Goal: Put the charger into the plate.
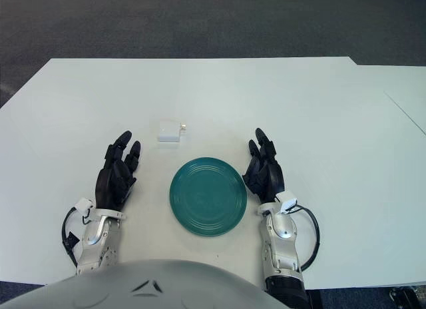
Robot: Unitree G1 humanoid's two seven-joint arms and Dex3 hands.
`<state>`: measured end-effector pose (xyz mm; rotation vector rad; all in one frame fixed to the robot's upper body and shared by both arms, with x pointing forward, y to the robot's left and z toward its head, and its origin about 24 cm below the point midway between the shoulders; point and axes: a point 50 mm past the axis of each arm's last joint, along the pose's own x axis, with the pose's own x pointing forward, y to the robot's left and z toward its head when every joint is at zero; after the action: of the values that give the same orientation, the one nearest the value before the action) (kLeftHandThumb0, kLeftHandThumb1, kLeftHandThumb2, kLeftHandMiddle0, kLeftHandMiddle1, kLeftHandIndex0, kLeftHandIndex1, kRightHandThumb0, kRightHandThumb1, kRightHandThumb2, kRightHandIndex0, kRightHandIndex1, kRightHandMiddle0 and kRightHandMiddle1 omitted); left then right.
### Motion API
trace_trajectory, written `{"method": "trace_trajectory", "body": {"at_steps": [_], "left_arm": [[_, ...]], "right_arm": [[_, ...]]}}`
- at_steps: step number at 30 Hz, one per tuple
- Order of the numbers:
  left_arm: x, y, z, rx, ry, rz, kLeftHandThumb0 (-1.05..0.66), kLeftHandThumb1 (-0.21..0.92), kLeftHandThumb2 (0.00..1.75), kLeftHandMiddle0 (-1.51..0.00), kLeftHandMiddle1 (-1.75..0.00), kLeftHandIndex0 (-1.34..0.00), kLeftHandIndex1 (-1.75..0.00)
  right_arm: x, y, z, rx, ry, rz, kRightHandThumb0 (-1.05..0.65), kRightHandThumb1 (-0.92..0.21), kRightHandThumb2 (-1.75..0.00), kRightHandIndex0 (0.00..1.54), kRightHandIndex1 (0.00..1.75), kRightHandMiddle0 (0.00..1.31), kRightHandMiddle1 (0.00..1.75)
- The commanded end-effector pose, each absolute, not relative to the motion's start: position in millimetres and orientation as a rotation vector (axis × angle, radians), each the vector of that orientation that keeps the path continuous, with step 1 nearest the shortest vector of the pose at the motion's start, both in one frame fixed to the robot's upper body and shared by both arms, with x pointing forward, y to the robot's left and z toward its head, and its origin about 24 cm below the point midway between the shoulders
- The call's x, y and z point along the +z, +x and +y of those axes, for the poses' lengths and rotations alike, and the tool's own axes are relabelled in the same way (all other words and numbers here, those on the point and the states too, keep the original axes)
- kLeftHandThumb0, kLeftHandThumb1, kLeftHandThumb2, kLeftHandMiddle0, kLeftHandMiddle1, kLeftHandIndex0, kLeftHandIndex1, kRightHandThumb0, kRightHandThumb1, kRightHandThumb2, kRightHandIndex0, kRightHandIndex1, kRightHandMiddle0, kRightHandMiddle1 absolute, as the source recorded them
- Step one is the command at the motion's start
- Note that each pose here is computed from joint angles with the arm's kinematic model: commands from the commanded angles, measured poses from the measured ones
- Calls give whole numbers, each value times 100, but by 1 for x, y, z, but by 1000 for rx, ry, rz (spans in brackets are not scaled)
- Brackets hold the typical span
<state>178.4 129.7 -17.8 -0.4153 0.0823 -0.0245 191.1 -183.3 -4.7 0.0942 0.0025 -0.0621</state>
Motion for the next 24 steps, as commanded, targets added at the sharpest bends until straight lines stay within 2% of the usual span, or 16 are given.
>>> {"method": "trace_trajectory", "body": {"at_steps": [1,12,24], "left_arm": [[-43,160,123,5,-457,238,-98,92,82,-26,-1,0,-76],[-44,161,124,4,-487,247,-98,92,81,-27,-1,0,-90],[-45,162,125,9,-546,248,-97,92,76,-29,-1,0,-92]], "right_arm": [[-37,171,-183,-92,123,212,-85,-92,-97,15,1,0,32],[-38,172,-182,-90,122,210,-86,-92,-97,15,1,0,32],[-38,172,-181,-91,123,213,-85,-92,-97,16,1,0,32]]}}
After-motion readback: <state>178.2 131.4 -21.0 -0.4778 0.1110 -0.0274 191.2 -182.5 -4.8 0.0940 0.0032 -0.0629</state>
